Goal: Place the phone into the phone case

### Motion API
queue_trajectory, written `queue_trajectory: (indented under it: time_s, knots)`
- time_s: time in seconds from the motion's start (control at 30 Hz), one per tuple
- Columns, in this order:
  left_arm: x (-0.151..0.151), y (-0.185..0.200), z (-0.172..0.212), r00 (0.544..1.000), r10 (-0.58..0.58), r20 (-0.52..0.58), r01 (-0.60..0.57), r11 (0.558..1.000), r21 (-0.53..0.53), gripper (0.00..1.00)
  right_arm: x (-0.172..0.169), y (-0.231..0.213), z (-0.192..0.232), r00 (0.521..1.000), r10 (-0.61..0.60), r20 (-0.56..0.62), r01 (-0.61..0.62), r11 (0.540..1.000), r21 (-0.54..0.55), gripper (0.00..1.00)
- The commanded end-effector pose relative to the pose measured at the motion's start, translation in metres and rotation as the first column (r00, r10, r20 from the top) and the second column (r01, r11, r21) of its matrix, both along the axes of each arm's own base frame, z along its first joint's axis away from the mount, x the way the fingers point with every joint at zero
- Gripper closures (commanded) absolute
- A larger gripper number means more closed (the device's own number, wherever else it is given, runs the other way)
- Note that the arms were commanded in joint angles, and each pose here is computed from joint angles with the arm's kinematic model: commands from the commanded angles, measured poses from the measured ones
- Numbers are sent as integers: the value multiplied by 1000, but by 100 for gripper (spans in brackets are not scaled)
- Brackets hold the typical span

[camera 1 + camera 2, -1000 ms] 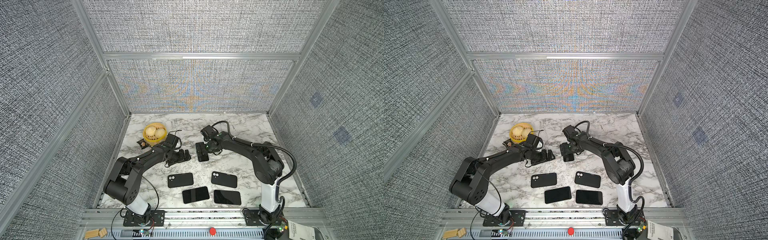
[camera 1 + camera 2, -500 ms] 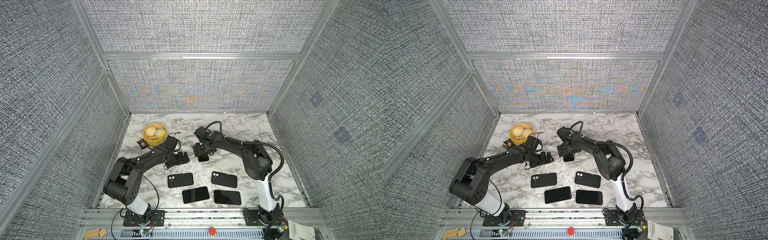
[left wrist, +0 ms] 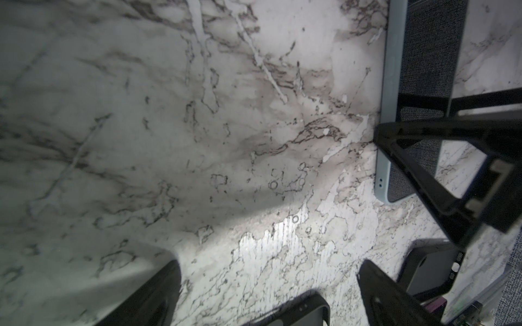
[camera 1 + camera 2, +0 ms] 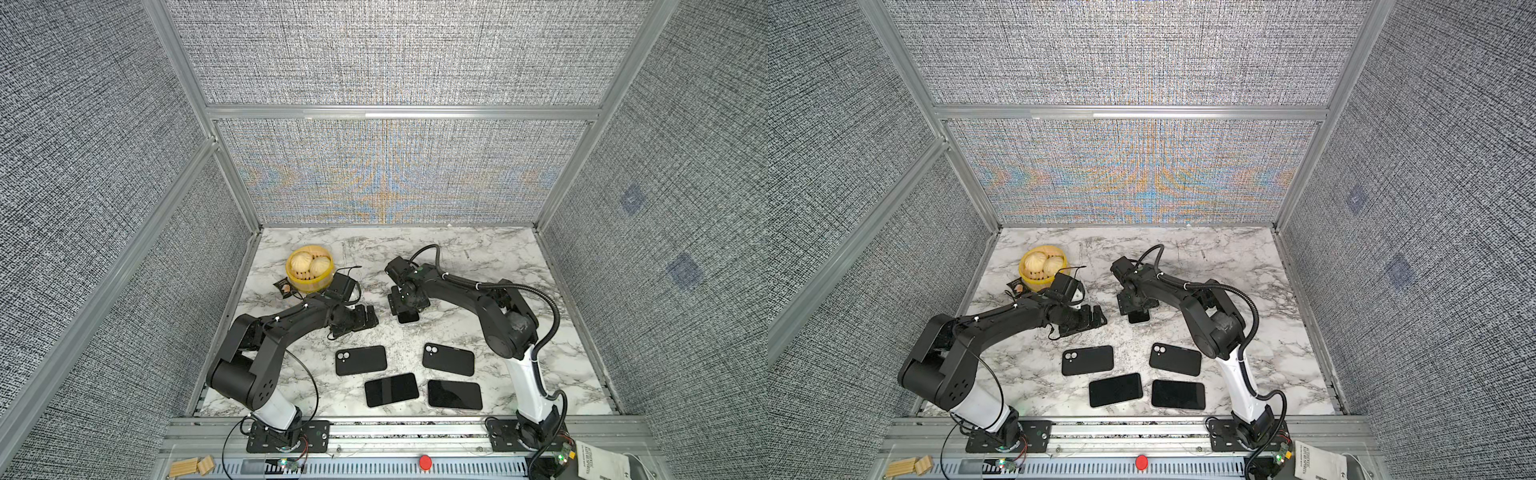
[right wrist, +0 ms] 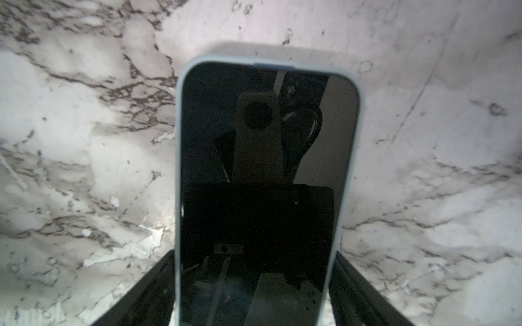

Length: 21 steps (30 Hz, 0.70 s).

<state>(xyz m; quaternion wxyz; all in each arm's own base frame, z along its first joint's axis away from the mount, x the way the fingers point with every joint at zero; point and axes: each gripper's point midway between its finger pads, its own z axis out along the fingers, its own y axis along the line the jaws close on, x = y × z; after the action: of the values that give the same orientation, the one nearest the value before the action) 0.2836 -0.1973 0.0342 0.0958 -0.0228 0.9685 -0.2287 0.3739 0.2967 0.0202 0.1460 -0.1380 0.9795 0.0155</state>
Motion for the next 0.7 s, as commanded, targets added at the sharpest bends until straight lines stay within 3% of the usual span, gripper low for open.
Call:
queue_trajectory:
  time_s: [0.0, 0.37, 0.67]
  knots:
    - [2, 1, 0, 1000, -4, 7, 4, 1000, 4, 1, -1, -11, -5, 1000, -19, -1, 19, 999, -51, 22]
    - [7, -4, 5, 1000, -14, 8, 14, 1000, -3, 2, 18, -27, 27, 997, -39, 63, 42, 998, -47, 27]
    - [24, -14, 8, 1000, -22, 4, 22, 1000, -16, 2, 74, -66, 50, 987, -100, 122, 102, 995, -10, 28]
